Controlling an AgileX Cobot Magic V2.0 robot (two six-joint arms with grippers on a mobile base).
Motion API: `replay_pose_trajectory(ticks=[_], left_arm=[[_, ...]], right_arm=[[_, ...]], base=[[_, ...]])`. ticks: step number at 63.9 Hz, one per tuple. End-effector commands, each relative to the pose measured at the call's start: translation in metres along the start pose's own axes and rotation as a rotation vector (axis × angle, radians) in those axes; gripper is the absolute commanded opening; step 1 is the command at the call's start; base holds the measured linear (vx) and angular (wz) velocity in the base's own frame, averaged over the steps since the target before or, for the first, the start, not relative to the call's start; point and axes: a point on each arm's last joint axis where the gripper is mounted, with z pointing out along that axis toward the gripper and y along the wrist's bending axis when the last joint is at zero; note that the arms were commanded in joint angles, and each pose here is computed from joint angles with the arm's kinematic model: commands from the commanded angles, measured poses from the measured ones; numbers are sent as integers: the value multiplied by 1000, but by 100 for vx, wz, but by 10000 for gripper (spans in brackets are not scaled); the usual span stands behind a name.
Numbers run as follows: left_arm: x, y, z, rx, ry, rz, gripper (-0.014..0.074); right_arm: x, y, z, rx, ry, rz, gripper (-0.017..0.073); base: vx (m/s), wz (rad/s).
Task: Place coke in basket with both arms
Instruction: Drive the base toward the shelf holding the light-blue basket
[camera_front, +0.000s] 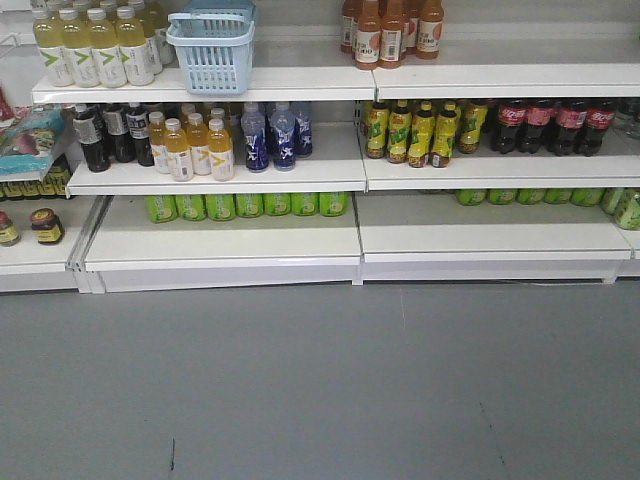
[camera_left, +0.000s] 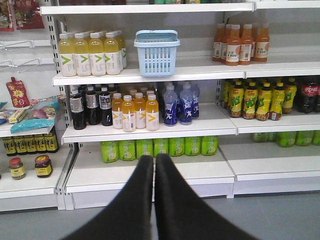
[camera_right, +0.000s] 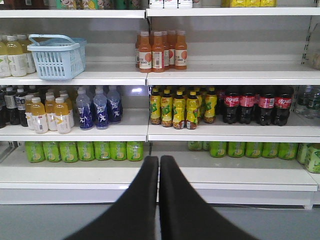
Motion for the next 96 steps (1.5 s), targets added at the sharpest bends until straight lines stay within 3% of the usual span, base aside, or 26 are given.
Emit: replay_pose_trajectory(ticks=[1, 96], left_arm=[[-7, -1, -2, 12, -87, -16, -6], [-8, -1, -2, 12, -89, -16, -6]], right_arm=[[-4, 0, -1, 0, -81, -10, -9], [-4, 0, -1, 0, -81, -10, -9]], base=[[0, 0], [9, 2]])
